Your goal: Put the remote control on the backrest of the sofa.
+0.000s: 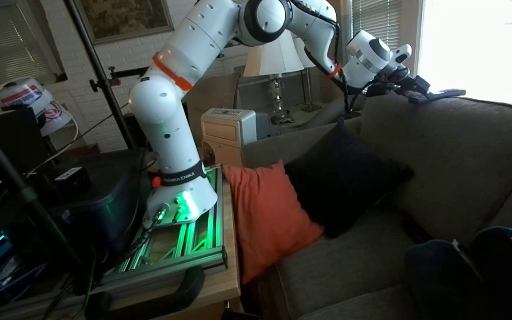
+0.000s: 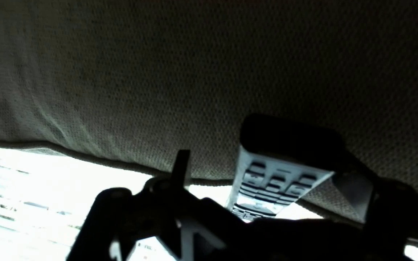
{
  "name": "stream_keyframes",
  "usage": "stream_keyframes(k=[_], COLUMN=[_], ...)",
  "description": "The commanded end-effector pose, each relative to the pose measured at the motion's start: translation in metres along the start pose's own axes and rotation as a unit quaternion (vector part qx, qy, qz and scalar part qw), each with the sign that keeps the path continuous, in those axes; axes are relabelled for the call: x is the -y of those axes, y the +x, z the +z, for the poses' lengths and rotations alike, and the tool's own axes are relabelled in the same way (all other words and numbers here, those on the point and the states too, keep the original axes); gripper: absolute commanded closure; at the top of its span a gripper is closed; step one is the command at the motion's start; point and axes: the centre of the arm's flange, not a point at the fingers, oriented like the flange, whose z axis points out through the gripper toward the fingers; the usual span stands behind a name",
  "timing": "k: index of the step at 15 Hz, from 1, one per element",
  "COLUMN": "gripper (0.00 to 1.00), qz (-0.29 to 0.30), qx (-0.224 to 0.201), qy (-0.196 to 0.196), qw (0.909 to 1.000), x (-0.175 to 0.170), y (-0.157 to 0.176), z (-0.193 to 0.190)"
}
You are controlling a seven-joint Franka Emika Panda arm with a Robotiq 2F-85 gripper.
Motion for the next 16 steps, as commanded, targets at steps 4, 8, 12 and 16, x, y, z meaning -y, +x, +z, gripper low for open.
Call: stream_keyframes(k=[4,8,12,16], gripper=[0.00,0.00,0.00,0.00], qz=[-0.016,-0.111,-0.093,-0.098], qx=[-0.029,-0.047,-0.058,-0.050], qy=[0.034,-0.007,0.002,0.000], qw=[0.9989,0.9927,0.9940,0.9939], x=[-0.006,-0.021,-0.015,-0.017], y=[0.022,0.022,0.044,0.036], z=[-0.095,-0.165,-0.150,-0.149])
